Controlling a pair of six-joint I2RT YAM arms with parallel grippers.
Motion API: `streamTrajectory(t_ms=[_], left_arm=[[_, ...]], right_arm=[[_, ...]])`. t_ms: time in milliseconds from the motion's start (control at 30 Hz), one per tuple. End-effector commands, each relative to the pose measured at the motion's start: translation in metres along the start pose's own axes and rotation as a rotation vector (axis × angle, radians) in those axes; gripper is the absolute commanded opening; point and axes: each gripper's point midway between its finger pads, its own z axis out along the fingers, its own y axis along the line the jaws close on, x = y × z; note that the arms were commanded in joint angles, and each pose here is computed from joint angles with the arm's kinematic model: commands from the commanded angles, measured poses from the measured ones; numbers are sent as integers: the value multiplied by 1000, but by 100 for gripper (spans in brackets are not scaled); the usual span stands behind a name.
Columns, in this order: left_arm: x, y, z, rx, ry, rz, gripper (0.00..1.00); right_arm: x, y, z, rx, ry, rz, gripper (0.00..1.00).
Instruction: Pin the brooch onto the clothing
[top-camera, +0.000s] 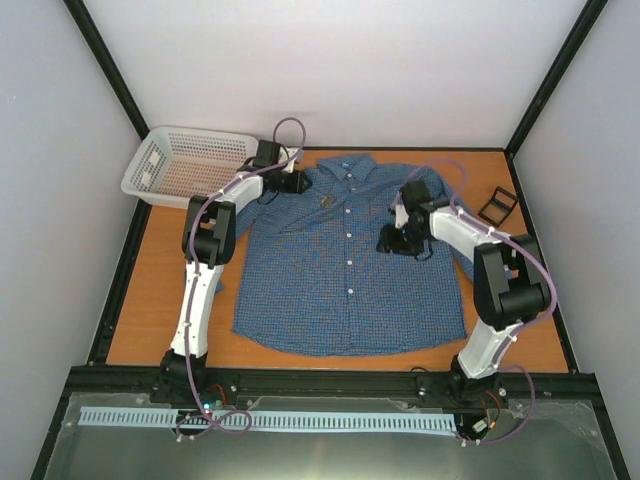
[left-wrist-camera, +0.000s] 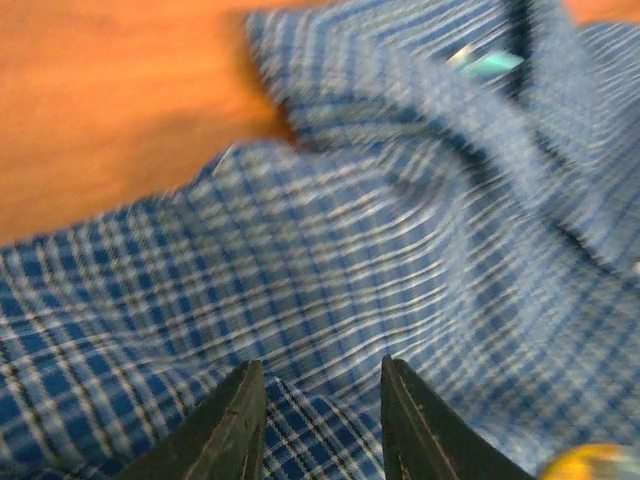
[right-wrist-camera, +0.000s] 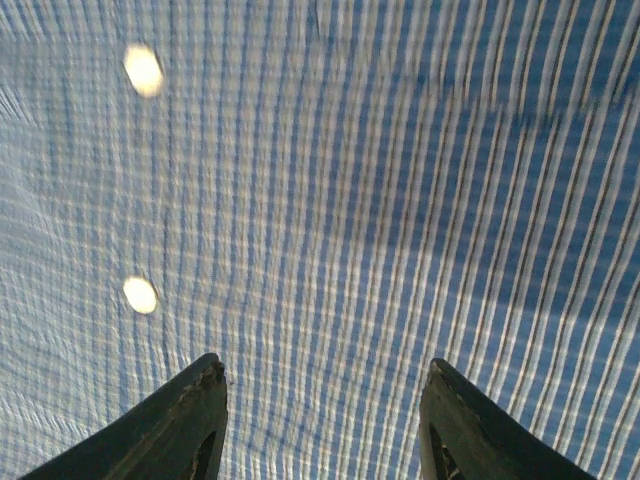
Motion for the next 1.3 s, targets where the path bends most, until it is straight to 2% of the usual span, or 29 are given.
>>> streamTrajectory(t_ms=[0, 267, 433, 567, 767, 867, 967, 1100, 1267], left_arm=[[1, 31, 1, -109, 24, -15, 35], [14, 67, 10, -171, 67, -14, 36], [2, 56, 0, -147, 44, 31, 42], [-22, 46, -20, -167, 2, 102, 50], [-56, 21, -52, -154, -54, 140, 57], [-79, -20, -85, -96, -102, 170, 62], [-99, -79, -139, -2, -187, 210, 64], [-107, -157, -248, 112, -399, 303, 76], [-83, -223, -372, 111, -621, 505, 87]], right_arm=[[31, -3, -1, 8, -30, 36, 52], [90, -40, 6, 125, -13, 152, 53], [111, -44, 12, 108, -4, 210, 53], [130, -54, 8, 133, -28, 278, 54], [122, -50, -22, 130, -113, 263, 58], [94, -36, -65, 123, -235, 185, 63], [66, -27, -129, 164, -398, 81, 79], [45, -12, -233, 226, -637, -32, 99], [47, 27, -355, 201, -922, -157, 100]])
